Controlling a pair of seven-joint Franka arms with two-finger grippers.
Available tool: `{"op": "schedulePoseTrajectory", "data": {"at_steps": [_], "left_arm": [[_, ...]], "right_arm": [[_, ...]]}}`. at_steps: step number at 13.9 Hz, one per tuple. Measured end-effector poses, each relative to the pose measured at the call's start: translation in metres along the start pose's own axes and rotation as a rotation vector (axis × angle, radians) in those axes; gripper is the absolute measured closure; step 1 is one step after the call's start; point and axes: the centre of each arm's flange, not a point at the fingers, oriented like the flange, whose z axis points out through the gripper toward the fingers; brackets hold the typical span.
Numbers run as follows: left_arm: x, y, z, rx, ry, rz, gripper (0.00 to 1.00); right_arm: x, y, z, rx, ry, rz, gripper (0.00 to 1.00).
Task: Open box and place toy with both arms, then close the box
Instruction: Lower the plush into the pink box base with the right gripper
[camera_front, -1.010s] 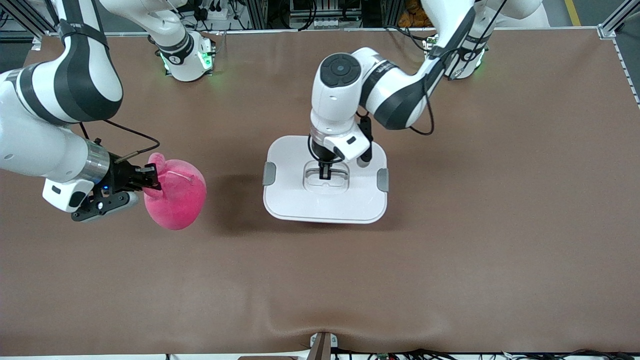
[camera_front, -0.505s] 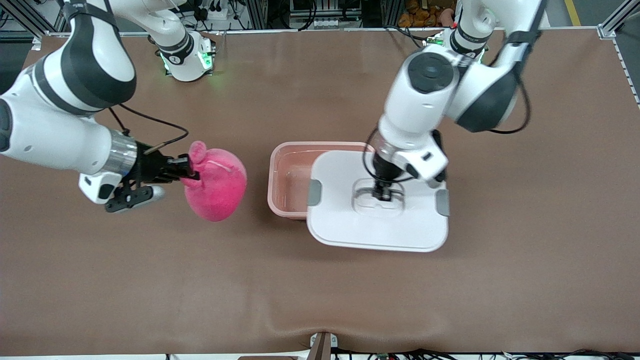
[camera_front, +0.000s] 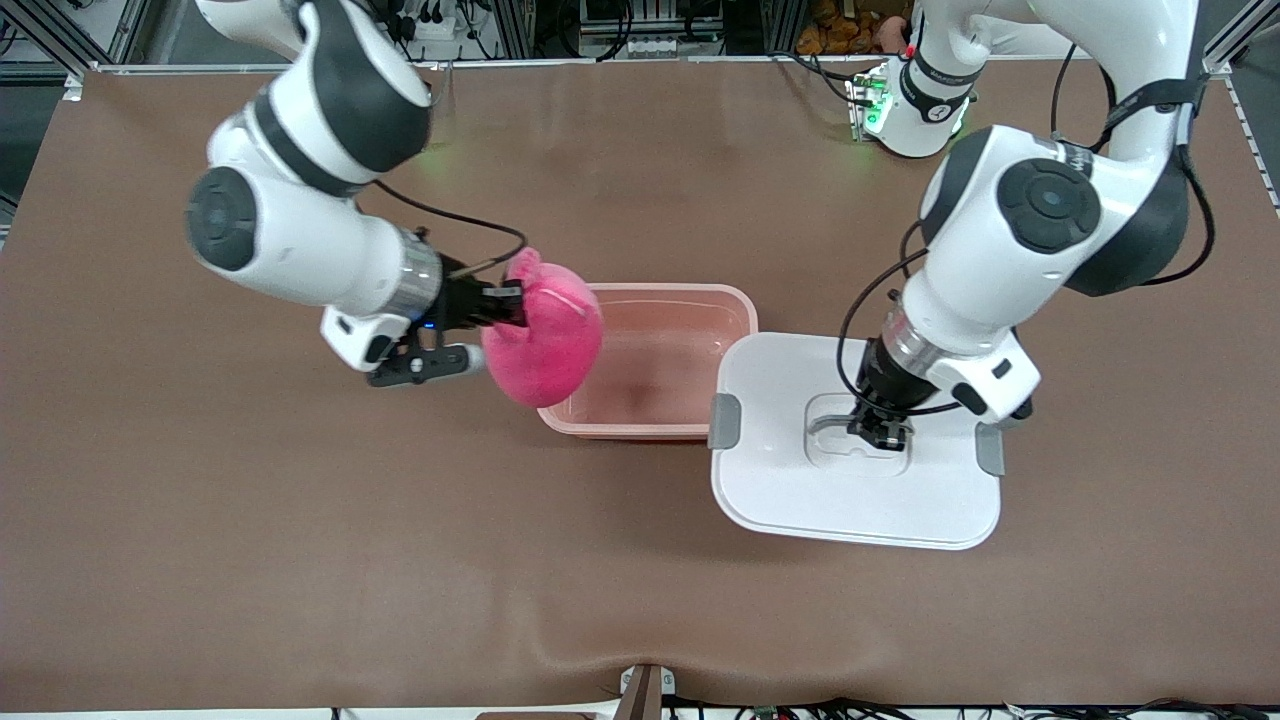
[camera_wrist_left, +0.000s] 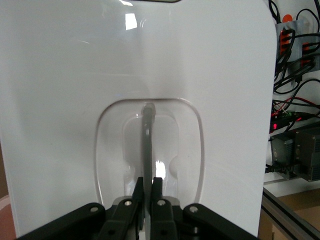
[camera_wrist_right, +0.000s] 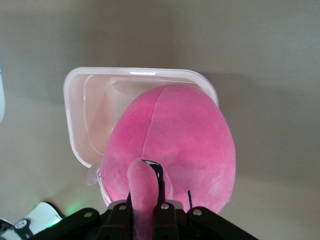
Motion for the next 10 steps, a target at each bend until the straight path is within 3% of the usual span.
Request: {"op": "schedulePoseTrajectory", "data": {"at_steps": [5,8,10], "left_arm": [[0.081,0.007,0.015,0.055,-0.003,0.046,0.93],[0.108,0.003,0.027,0.084,-0.004,0.067,0.93],[0.130,0.001,0.035,0.103,-0.046,0.042,0.93]], "right_arm": [[0.014,-0.027,0.046,-0.005,0.005,0.012,0.86],[0.014,-0.029,0.059,-0.014,-0.011,0.009,0.86],[0.012,-0.032,0.063,-0.017,-0.017,0.005,0.86]]}}
